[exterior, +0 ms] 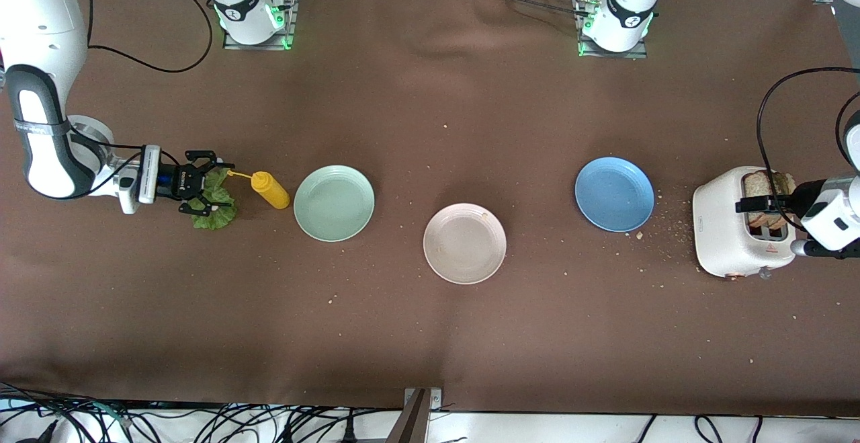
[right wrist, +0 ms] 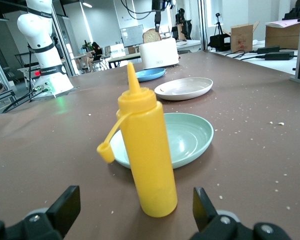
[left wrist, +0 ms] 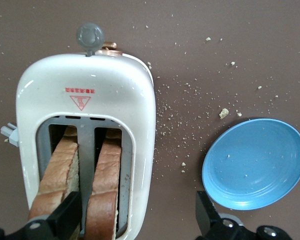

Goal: Make sandwich in beige plate with both arms
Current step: 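Lift a toast slice with the left gripper while the right gripper grasps the mustard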

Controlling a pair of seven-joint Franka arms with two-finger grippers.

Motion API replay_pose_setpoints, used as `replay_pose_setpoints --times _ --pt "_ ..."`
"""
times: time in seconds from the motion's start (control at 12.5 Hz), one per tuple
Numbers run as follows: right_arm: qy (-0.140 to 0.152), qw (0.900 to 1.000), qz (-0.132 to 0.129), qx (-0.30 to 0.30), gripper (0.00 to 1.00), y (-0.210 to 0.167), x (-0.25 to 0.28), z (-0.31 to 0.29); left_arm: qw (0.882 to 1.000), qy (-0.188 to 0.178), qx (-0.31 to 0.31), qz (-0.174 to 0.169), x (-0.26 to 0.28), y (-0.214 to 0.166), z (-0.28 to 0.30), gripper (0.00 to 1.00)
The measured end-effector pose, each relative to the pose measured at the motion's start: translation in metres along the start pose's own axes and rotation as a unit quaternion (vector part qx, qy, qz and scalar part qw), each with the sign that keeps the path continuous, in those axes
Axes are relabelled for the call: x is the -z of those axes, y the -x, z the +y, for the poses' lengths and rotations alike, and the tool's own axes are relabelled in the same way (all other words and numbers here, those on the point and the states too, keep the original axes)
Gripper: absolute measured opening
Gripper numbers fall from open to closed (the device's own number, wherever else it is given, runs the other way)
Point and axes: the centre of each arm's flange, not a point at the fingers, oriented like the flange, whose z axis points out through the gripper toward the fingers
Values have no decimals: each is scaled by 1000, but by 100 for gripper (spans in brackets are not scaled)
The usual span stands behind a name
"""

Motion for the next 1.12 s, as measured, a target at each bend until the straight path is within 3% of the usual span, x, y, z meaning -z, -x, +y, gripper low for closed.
replay_pose_setpoints --times 0.08,0.16,0.4,0.64,1.12 --pt "0 1000 7 1 100 5 -1 -1 1000 0 0 -2 -6 -1 0 100" --pt "3 1000 16 1 100 7 -4 -1 1000 1 0 -3 -7 -1 0 90" --pt "9 998 57 -2 100 9 -30 5 1000 0 0 0 -3 0 0 52" --pt "14 996 89 -3 100 20 -59 7 1000 0 0 -3 -1 1 0 21" --pt "11 992 123 -4 100 17 -93 11 999 -37 -20 -12 4 -1 9 10"
